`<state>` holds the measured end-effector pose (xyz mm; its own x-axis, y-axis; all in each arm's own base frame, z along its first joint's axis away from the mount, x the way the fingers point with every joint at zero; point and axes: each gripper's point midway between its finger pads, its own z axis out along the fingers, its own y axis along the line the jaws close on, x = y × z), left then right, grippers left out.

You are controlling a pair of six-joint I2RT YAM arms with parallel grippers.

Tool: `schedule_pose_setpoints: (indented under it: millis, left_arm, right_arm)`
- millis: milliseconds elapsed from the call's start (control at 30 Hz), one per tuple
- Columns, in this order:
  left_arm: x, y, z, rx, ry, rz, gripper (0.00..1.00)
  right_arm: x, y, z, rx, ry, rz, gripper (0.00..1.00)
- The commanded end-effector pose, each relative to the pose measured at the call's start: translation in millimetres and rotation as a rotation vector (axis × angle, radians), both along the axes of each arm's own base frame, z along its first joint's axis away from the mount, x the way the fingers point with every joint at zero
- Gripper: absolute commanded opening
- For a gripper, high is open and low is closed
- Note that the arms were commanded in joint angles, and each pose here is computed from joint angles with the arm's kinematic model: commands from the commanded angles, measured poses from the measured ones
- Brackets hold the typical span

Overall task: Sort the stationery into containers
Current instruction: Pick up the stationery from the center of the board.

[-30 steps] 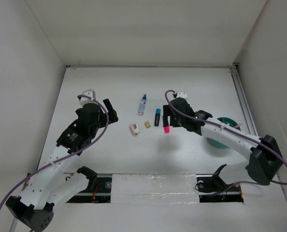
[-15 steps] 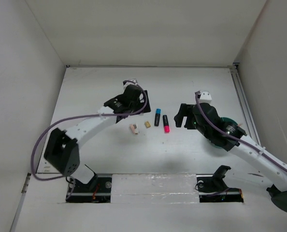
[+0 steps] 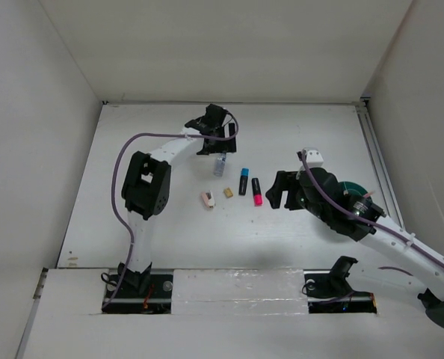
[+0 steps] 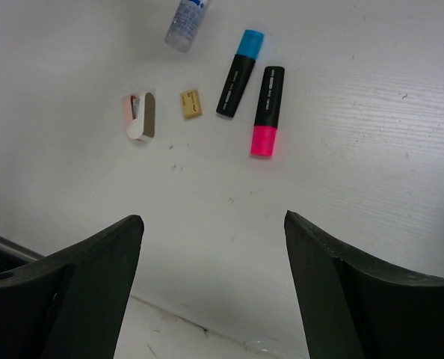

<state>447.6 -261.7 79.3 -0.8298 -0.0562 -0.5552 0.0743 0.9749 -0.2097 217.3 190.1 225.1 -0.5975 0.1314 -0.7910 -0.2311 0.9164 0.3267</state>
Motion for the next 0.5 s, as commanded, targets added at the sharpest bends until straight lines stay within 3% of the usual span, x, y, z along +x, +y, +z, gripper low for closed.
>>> schedule_pose_setpoints:
  millis: [0, 367, 467]
  left_arm:
    - [11, 0, 20, -0.003, -0.004, -0.055, 0.91]
    - [16, 0, -20, 0.087, 0.098, -0.091, 0.79]
    - [11, -1, -26, 0.104, 0.112, -0.096, 0.69]
  right_arm:
    - [-3, 8, 4, 0.022, -0.025, 0.041, 0.82]
    - [-4, 16, 3, 0.031, -0.027, 0.073, 0.82]
    - [-4, 15, 3, 0.024, -0.031, 0.077, 0.82]
